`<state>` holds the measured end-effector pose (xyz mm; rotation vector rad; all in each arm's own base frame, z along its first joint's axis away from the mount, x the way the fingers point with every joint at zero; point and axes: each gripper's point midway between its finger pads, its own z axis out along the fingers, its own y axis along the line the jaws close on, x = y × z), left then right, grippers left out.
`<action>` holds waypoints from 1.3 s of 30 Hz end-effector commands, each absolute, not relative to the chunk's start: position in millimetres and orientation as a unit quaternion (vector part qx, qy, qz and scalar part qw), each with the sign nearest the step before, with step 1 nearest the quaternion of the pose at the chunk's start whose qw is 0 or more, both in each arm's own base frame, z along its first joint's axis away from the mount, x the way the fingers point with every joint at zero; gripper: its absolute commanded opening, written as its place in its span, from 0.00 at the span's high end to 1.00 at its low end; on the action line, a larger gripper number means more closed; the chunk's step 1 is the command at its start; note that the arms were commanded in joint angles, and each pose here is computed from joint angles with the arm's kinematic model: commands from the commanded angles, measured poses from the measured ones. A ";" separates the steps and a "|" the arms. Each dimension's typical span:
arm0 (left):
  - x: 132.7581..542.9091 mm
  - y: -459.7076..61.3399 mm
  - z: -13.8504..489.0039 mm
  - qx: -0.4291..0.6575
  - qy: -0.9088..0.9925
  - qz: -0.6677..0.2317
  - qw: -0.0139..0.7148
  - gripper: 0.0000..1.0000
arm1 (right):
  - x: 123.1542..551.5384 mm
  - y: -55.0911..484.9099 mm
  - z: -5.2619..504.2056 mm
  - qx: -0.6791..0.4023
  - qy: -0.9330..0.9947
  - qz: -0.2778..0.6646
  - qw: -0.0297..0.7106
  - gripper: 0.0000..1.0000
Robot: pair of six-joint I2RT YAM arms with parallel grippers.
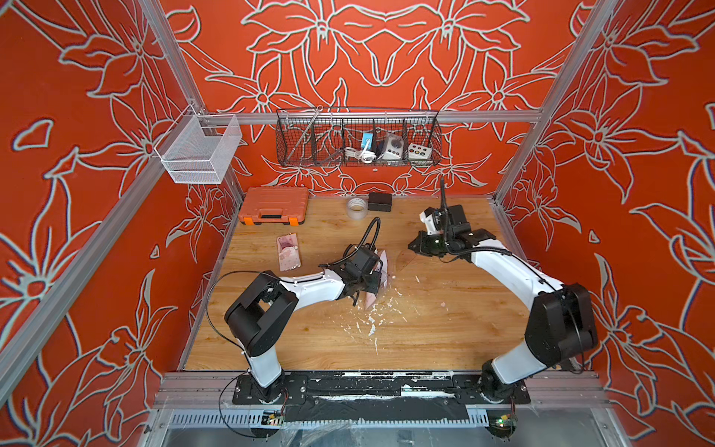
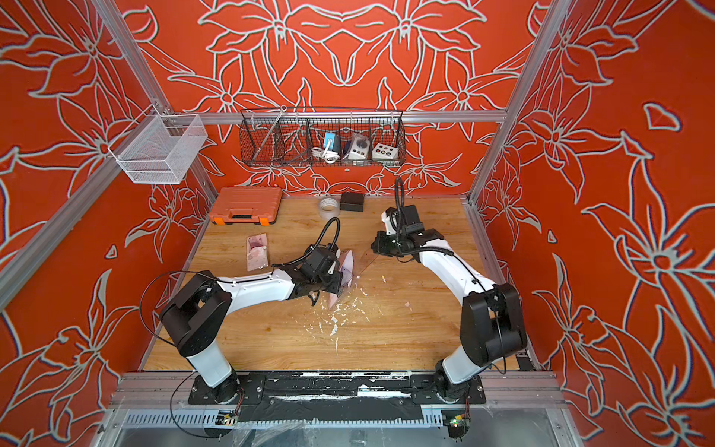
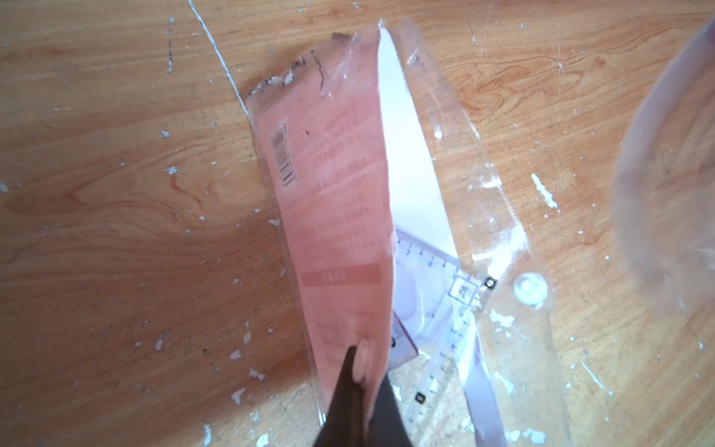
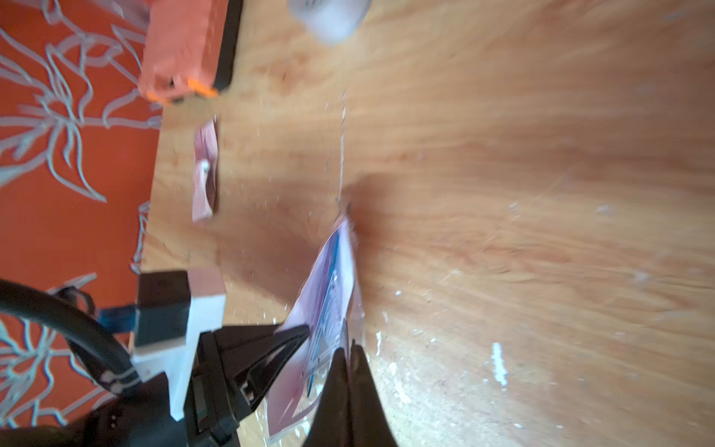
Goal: Open the ruler set and take out the ruler
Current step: Place the ruler at the center of the board.
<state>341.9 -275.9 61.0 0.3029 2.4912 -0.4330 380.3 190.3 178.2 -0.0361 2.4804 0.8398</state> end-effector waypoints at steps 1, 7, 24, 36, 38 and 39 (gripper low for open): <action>334.3 -270.5 44.9 0.122 0.943 -0.143 0.274 1.00 | 409.1 147.6 177.2 0.060 0.908 0.290 0.297 1.00; 333.3 -269.5 48.7 0.123 0.942 -0.144 0.276 1.00 | 453.6 93.2 134.8 0.135 0.911 0.273 0.279 1.00; 333.6 -270.9 47.6 0.123 0.942 -0.147 0.275 1.00 | 480.7 78.4 75.7 0.157 0.918 0.277 0.238 0.73; 331.7 -273.2 44.0 0.120 0.941 -0.158 0.273 1.00 | 420.9 136.8 163.6 0.106 0.872 0.380 0.289 0.64; 331.6 -274.0 43.5 0.120 0.940 -0.161 0.274 1.00 | 393.0 173.1 164.7 0.049 0.876 0.390 0.279 0.67; 331.6 -273.8 43.0 0.119 0.941 -0.161 0.274 1.00 | 377.6 191.0 163.6 0.018 0.877 0.397 0.271 0.69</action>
